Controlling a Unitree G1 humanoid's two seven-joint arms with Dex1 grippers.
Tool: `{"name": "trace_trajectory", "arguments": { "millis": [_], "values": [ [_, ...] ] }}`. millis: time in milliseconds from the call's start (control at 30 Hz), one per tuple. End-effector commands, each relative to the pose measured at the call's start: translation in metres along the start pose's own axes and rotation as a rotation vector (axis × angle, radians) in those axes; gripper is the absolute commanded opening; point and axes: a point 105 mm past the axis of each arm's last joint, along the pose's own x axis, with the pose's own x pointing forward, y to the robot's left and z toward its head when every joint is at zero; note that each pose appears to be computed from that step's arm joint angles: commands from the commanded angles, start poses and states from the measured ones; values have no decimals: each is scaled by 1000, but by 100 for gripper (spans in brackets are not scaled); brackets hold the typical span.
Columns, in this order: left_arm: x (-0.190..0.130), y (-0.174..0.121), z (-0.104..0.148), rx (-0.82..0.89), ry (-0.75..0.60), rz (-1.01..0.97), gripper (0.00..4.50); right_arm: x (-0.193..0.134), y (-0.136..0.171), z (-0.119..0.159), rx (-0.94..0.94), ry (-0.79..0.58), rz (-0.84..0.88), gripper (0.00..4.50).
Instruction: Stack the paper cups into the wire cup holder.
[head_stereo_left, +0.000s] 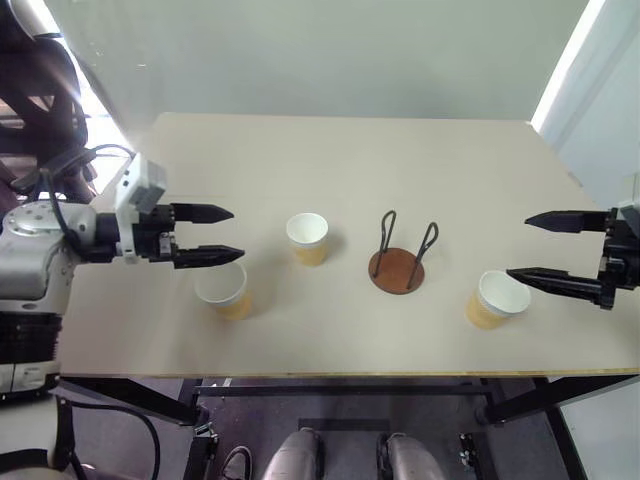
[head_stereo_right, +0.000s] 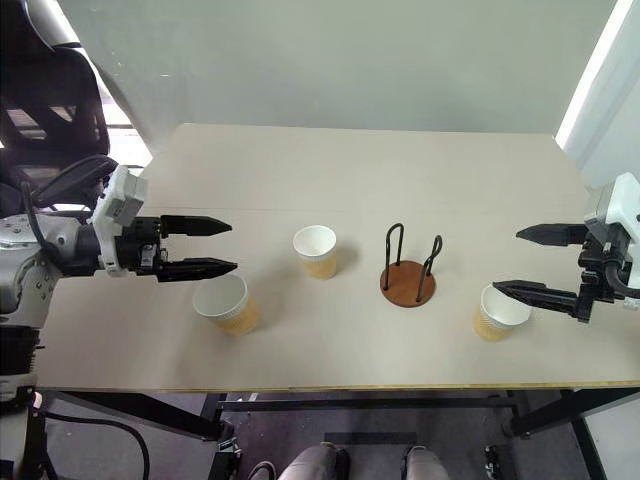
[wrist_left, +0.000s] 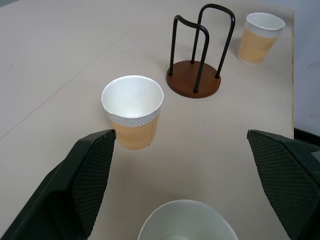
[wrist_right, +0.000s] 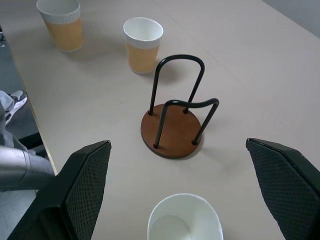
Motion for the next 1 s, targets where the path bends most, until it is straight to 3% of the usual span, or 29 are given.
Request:
{"name": "trace_trajectory", "arguments": {
  "millis": [33, 300, 567, 733, 1000],
  "values": [
    [-3, -2, 16, 59, -3, 0, 450, -8, 1, 13, -50, -23, -14, 447],
    [-16, 4, 14, 75, 18, 2, 450, -5, 7, 18, -39, -73, 21, 447],
    [-18, -1, 17, 101, 19, -23, 450, 62, 34, 6, 114, -38, -17, 447],
    [-17, -2, 18, 103, 24, -32, 450, 90, 46, -6, 230, -8, -42, 447],
    [-14, 0, 16, 102, 26, -45, 450, 115, 39, -19, 322, 44, -138, 447]
  ]
}}
